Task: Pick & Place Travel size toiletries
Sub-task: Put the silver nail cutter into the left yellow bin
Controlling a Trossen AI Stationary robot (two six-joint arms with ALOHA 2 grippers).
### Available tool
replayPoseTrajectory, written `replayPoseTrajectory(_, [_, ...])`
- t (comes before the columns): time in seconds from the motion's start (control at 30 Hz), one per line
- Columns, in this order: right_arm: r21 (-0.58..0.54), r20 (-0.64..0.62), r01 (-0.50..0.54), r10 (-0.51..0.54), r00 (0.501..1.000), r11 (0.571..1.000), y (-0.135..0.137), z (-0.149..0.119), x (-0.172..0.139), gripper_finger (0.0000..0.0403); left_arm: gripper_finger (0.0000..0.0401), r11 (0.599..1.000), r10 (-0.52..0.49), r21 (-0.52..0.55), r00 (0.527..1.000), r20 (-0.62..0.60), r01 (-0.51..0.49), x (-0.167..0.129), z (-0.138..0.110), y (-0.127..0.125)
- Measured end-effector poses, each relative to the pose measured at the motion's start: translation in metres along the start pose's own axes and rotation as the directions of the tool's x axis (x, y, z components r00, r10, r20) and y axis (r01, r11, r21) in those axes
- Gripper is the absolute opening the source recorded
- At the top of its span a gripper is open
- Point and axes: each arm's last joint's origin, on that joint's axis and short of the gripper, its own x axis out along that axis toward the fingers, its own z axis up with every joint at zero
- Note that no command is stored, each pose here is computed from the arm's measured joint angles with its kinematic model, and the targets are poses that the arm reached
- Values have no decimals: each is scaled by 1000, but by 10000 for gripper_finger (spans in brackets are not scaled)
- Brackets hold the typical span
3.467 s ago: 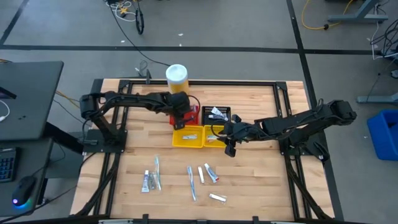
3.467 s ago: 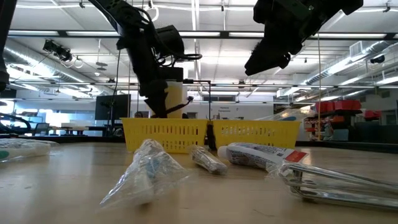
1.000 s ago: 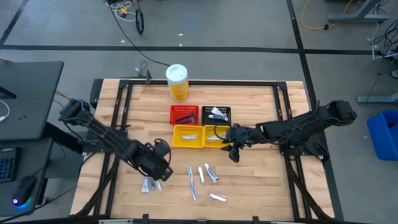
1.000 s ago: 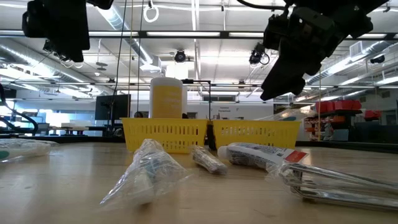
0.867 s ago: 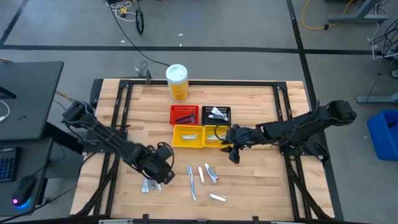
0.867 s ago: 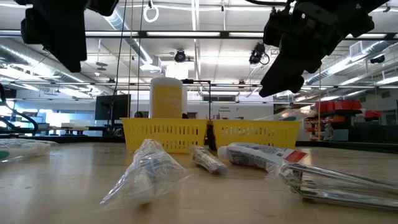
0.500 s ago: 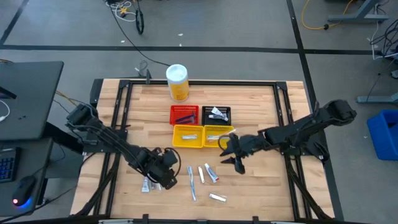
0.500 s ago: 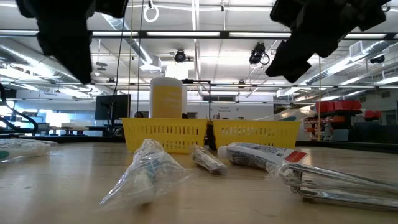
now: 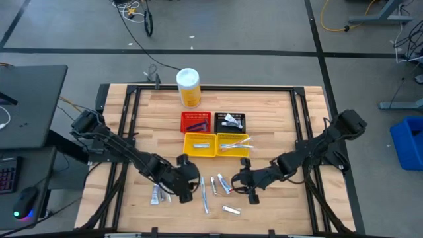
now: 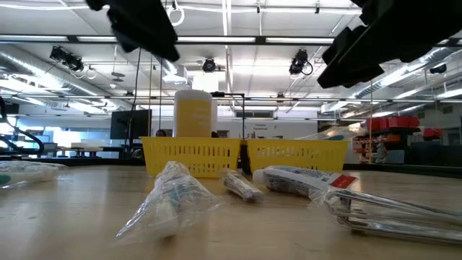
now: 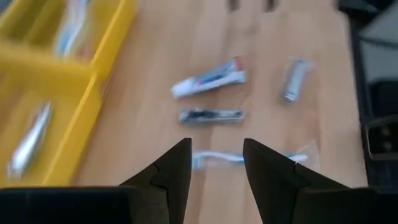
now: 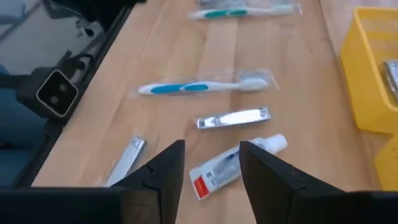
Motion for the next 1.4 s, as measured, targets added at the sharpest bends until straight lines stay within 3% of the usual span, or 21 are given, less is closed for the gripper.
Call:
replayPoseTrajectory(0.1, [10, -3, -1, 1, 1000, 1000, 1, -1, 0, 158, 153, 983, -48, 179, 998, 42, 39, 6, 6, -3])
replayPoseTrajectory(0.17, [21, -8, 14, -14, 1000, 1000, 0, -1, 0, 157, 153, 944, -74, 324, 997, 26, 62, 10, 7, 0])
replayPoseTrajectory(0.27, [22, 0, 22, -22, 1000, 1000, 0, -1, -1, 156, 153, 892, -127, 436, 992, -9, 118, 19, 11, 7])
replayPoseTrajectory(0.5, [17, -50, 38, -37, 998, 999, -1, -6, -1, 156, 153, 888, -203, 412, 978, -43, 202, 60, 21, 31])
replayPoseTrajectory(0.8, [41, -135, 69, -63, 989, 997, -4, -14, -2, 155, 153, 787, -309, 521, 942, -127, 329, 112, 7, 45])
replayPoseTrajectory(1.0, [34, -155, 76, -69, 986, 997, -5, -16, -2, 154, 153, 734, -333, 583, 933, -138, 349, 136, -1, 45])
replayPoseTrajectory(1.4, [30, -159, 77, -71, 985, 997, -5, -16, -2, 151, 152, 746, -268, 556, 929, -255, 368, 144, -12, 53])
